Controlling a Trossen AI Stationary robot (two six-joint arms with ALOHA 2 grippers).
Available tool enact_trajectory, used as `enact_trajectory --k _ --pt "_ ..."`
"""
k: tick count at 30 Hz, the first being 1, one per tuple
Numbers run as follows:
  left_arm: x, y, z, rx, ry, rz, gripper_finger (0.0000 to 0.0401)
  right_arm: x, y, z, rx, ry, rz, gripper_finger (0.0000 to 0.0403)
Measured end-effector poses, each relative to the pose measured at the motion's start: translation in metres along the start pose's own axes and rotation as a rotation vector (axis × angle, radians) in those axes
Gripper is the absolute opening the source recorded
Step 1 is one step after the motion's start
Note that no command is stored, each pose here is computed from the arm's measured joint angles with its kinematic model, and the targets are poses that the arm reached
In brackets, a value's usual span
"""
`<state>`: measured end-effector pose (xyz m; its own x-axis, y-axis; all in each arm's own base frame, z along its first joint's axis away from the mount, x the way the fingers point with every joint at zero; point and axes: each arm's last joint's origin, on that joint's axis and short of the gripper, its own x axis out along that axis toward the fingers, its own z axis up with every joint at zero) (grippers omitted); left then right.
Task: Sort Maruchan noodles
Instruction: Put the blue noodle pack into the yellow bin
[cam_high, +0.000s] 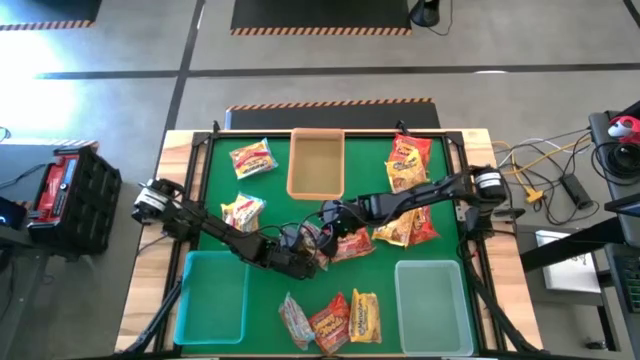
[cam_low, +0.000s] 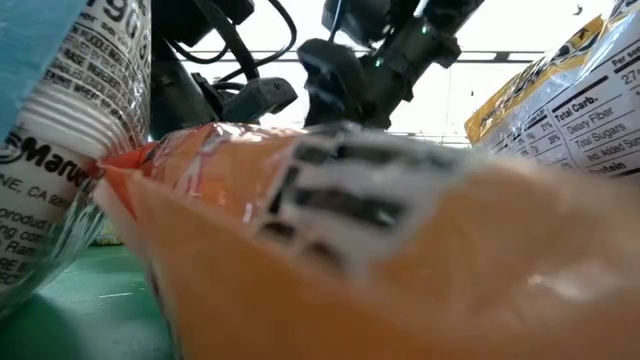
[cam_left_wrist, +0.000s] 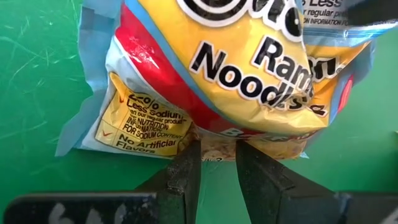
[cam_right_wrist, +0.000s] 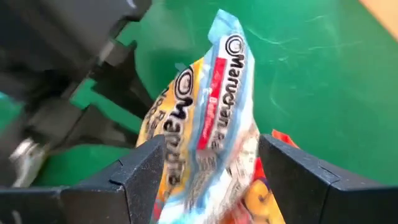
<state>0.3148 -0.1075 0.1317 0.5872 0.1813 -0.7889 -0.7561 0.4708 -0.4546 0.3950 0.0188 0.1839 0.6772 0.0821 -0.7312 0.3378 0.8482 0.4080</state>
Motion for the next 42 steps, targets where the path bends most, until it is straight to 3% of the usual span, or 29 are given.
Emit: enact_trajectory --k 6,14,18,30,36,42 --pt "0.0 0.0 0.0 -0.013 0.001 -0.001 0.0084 0.024 -0.003 -0.006 0.059 0.018 0.051 0.0249" --pt "0.0 0.0 0.0 -0.014 0.001 -0.001 0.0084 0.028 -0.003 -0.008 0.108 0.026 0.06 0.024" --pt "0.0 0.0 0.0 -0.014 -0.001 0.0 0.0084 0.028 -0.001 -0.009 0.116 0.028 0.063 0.0206" --pt "-0.003 -0.002 -0.002 -0.019 -0.003 -0.011 0.0084 0.022 0.001 -0.007 0.113 0.028 0.067 0.0055" --pt "-0.021 -0.011 -0.003 -0.003 0.0 -0.077 0.0084 0.012 0.003 -0.005 0.102 0.047 0.082 0.0014" --pt "-0.043 -0.017 0.0 0.007 -0.018 -0.138 0.0084 0.003 0.002 -0.002 0.084 0.052 0.072 0.0008"
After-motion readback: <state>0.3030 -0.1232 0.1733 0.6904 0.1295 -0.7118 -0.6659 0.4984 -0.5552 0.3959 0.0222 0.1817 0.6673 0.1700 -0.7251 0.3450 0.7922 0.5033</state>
